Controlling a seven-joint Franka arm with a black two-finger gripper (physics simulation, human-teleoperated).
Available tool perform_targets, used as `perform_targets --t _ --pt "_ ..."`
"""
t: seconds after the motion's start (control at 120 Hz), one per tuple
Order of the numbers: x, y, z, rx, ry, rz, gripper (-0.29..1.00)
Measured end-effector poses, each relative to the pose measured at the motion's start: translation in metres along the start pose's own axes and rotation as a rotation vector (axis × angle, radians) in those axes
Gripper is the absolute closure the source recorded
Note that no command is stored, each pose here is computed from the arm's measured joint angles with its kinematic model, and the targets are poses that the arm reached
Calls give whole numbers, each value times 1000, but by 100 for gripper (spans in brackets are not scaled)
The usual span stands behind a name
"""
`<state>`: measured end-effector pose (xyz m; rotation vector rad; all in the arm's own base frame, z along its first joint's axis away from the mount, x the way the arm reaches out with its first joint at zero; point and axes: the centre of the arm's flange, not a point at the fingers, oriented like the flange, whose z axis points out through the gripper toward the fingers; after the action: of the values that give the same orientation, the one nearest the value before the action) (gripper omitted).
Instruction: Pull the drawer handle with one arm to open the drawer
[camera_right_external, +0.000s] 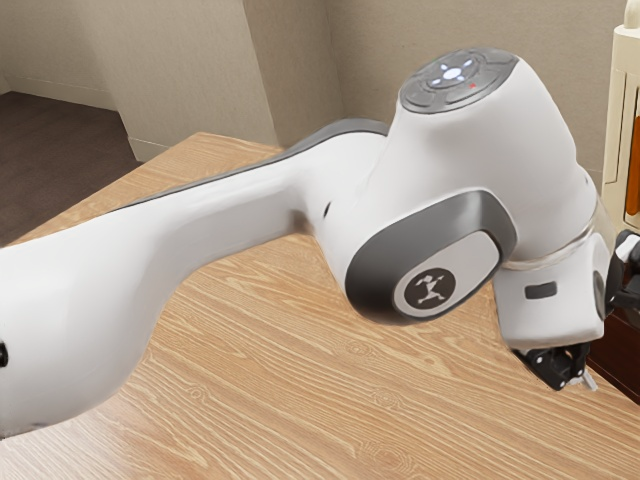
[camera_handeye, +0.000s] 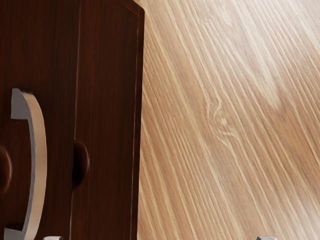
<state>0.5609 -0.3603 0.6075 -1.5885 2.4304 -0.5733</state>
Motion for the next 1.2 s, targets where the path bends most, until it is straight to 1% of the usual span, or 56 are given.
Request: perform_targets --t 0.108,0.242,0.458,0.675,0.858,1.0,1.2 --pt "-1 -8 8 8 3 -13 27" --pt "3 -12 22 22 4 1 31" --pt "6 -26 28 74 17 14 36" --pt "21 -29 38 86 44 39 37" --pt "18 -34 45 92 46 38 42" --pt "12 -34 60 79 38 38 44" --pt "8 -38 66 99 30 48 45"
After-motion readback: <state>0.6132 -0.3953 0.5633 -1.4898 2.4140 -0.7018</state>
